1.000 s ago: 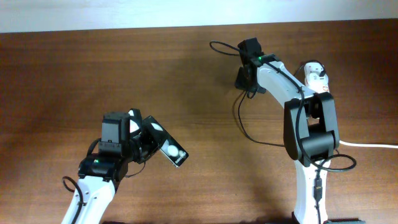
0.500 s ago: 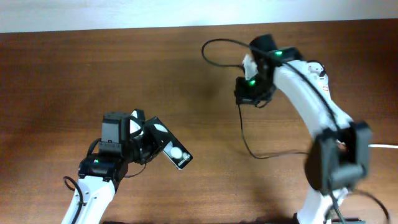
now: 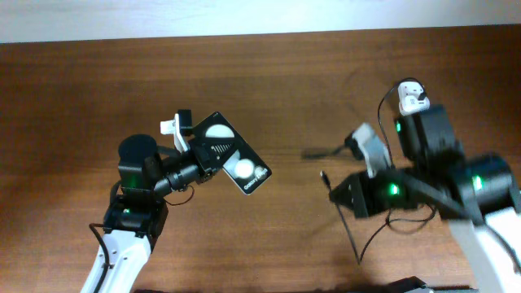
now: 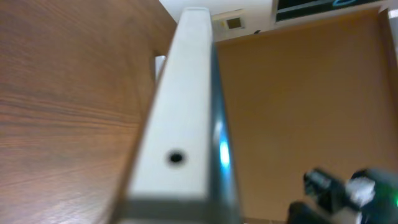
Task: Plug charger to phone and switch on socket
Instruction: 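Carry the cable plug with the right gripper to the phone's port, then push the USB-C plug up into the phone's bottom port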
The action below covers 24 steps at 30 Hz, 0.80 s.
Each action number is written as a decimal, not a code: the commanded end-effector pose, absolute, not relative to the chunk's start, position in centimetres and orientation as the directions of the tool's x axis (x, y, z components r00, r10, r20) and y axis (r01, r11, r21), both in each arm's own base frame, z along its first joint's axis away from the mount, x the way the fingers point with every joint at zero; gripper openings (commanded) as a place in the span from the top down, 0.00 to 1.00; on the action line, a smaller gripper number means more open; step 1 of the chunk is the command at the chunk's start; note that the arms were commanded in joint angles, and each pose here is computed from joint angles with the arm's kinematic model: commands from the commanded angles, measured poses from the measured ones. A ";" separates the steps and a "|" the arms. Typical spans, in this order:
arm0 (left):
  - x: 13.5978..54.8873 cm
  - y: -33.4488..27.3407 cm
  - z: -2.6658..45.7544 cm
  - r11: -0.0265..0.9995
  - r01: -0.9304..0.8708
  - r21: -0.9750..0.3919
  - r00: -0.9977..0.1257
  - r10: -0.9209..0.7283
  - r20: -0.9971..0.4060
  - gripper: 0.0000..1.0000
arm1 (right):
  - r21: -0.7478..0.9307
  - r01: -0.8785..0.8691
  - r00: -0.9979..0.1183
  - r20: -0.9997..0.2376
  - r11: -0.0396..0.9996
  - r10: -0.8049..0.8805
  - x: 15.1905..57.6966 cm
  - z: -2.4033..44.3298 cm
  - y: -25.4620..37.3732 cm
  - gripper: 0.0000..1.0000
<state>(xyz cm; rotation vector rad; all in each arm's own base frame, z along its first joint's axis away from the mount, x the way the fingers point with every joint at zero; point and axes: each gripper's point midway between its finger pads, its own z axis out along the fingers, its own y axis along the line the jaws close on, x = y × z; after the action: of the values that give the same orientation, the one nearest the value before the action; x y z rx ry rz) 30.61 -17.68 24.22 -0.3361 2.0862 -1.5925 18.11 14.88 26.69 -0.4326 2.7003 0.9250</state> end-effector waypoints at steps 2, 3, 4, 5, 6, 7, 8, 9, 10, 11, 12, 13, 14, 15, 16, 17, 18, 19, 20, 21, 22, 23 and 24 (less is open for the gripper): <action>29.9 -18.9 25.5 0.213 0.048 -0.976 -0.876 -0.460 -0.144 1.00 | 0.549 -0.508 -0.853 -0.427 0.664 -0.301 14.4 26.3 17.3 0.96; 29.7 -19.1 25.5 0.206 0.038 -0.978 -0.881 -0.455 -0.130 1.00 | 0.537 -0.517 -0.846 -0.436 0.666 -0.306 14.1 26.1 17.7 0.96; 29.3 -19.5 25.6 0.201 0.043 -0.979 -0.892 -0.433 -0.129 1.00 | 0.487 -0.497 -0.853 -0.428 0.718 -0.300 14.2 25.3 17.8 0.96; 29.1 -19.6 25.6 0.199 0.048 -0.979 -0.897 -0.423 -0.130 1.00 | 0.454 -0.479 -0.859 -0.421 0.752 -0.293 14.2 24.9 17.7 0.96; 28.9 -19.8 25.9 0.202 0.086 -0.976 -0.899 -0.406 -0.164 1.00 | 0.421 -0.477 -0.857 -0.419 0.771 -0.301 14.2 24.5 17.7 0.96; 28.8 -19.9 26.3 0.204 0.137 -0.969 -0.899 -0.386 -0.208 1.00 | 0.393 -0.501 -0.842 -0.427 0.771 -0.329 13.9 24.3 18.3 0.96; 28.6 -20.0 26.6 0.200 0.154 -0.968 -0.899 -0.377 -0.221 1.00 | 0.370 -0.533 -0.821 -0.443 0.761 -0.359 13.7 24.3 19.3 0.96; 28.7 -20.0 26.6 0.200 0.157 -0.967 -0.899 -0.377 -0.224 1.00 | 0.335 -0.537 -0.811 -0.457 0.774 -0.365 14.0 24.0 19.8 0.96; 28.6 -20.0 26.6 0.200 0.158 -0.967 -0.899 -0.376 -0.225 1.00 | 0.300 -0.509 -0.819 -0.459 0.807 -0.345 14.5 23.6 20.0 0.96; 28.4 -20.1 26.8 0.197 0.186 -0.963 -0.901 -0.356 -0.247 1.00 | 0.273 -0.490 -0.823 -0.458 0.828 -0.336 14.9 23.2 20.4 0.96; 28.0 -20.3 27.0 0.194 0.209 -0.958 -0.905 -0.333 -0.265 1.00 | 0.264 -0.504 -0.817 -0.454 0.822 -0.355 14.9 22.8 21.2 0.96; 27.6 -20.4 27.0 0.193 0.233 -0.953 -0.907 -0.309 -0.284 1.00 | 0.260 -0.514 -0.815 -0.445 0.818 -0.371 15.0 22.3 22.0 0.96; 27.4 -20.5 27.0 0.191 0.248 -0.950 -0.909 -0.294 -0.296 1.00 | 0.254 -0.514 -0.817 -0.435 0.819 -0.377 15.3 21.8 22.5 0.96; 27.2 -20.6 27.1 0.187 0.256 -0.948 -0.911 -0.281 -0.301 1.00 | 0.245 -0.509 -0.820 -0.429 0.825 -0.379 15.6 21.4 22.7 0.96; 27.1 -20.6 27.1 0.192 0.274 -0.942 -0.907 -0.275 -0.320 1.00 | 0.237 -0.507 -0.819 -0.432 0.829 -0.377 16.0 21.2 22.9 0.96; 27.1 -20.6 27.0 0.200 0.295 -0.934 -0.901 -0.269 -0.342 1.00 | 0.240 -0.508 -0.816 -0.440 0.827 -0.373 16.1 21.3 23.1 0.96; 27.1 -20.6 26.7 0.209 0.291 -0.934 -0.902 -0.265 -0.340 1.00 | 0.244 -0.507 -0.815 -0.446 0.827 -0.368 16.2 21.5 23.2 0.96; 27.0 -20.6 26.3 0.214 0.274 -0.937 -0.908 -0.263 -0.326 1.00 | 0.249 -0.508 -0.814 -0.453 0.825 -0.364 16.3 21.7 23.4 0.96; 27.0 -20.5 26.2 0.220 0.278 -0.935 -0.907 -0.261 -0.331 1.00 | 0.253 -0.510 -0.813 -0.455 0.822 -0.364 16.3 21.8 23.5 0.96; 27.1 -20.5 26.1 0.222 0.279 -0.934 -0.907 -0.260 -0.332 1.00 | 0.268 -0.515 -0.813 -0.452 0.814 -0.366 16.1 21.9 23.7 0.96; 27.2 -20.5 25.9 0.225 0.276 -0.935 -0.907 -0.260 -0.330 1.00 | 0.287 -0.521 -0.816 -0.443 0.804 -0.371 15.8 21.9 24.0 0.96; 27.4 -20.6 25.6 0.229 0.269 -0.936 -0.909 -0.260 -0.325 1.00 | 0.303 -0.525 -0.819 -0.432 0.795 -0.377 15.4 21.9 24.2 0.96; 27.7 -20.6 24.8 0.233 0.246 -0.941 -0.917 -0.258 -0.303 1.00 | 0.318 -0.529 -0.823 -0.420 0.787 -0.383 15.0 21.9 24.3 0.96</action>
<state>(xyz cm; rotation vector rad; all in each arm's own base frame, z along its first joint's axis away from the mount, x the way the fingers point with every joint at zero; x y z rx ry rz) 27.44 -20.42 25.16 -0.0502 2.1099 -1.7261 15.92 23.79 21.53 -0.6703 2.6337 0.5516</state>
